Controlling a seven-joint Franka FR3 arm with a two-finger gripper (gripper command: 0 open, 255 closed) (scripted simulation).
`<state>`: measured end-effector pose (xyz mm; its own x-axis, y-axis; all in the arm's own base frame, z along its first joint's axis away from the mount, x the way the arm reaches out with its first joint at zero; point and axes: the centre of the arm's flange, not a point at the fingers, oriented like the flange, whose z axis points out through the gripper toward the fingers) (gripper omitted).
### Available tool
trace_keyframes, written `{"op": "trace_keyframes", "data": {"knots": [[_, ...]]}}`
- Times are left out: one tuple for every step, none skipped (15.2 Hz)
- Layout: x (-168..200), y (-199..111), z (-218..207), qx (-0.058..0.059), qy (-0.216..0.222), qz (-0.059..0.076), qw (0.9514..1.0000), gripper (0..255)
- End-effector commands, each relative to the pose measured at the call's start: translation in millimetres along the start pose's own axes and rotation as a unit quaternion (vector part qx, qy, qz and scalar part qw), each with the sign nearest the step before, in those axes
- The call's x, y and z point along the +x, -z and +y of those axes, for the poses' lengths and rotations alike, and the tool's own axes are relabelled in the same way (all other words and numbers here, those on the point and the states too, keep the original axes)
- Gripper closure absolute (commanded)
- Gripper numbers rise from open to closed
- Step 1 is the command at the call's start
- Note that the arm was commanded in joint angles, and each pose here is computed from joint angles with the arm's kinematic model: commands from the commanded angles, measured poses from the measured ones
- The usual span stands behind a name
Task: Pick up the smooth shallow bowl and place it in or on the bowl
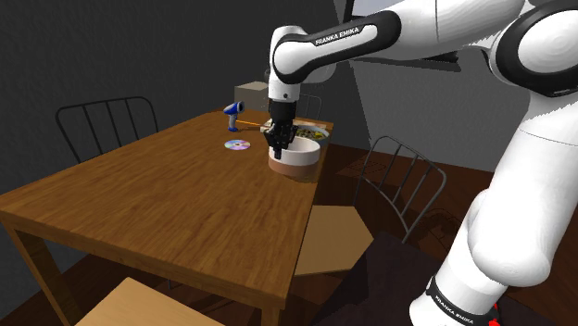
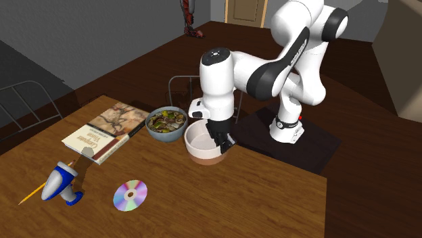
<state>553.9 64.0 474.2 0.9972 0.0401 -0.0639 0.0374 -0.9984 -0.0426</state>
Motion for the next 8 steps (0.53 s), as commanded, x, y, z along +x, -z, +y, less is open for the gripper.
{"op": "trace_keyframes", "data": {"knots": [[0, 12, 0, 0.0, 0.0, 0.0, 1.0, 255], [-1, 17, 0, 0.0, 0.0, 0.0, 1.0, 255], [-1, 22, -1, 0.0, 0.0, 0.0, 1.0, 255], [-1, 27, -1, 0.0, 0.0, 0.0, 1.0, 255], [-2, 33, -1, 0.0, 0.0, 0.0, 1.0, 255], [-2, 38, -1, 0.0, 0.0, 0.0, 1.0, 255], [-2, 43, -2, 0.0, 0.0, 0.0, 1.0, 255], [-3, 48, -2, 0.0, 0.0, 0.0, 1.0, 255]]}}
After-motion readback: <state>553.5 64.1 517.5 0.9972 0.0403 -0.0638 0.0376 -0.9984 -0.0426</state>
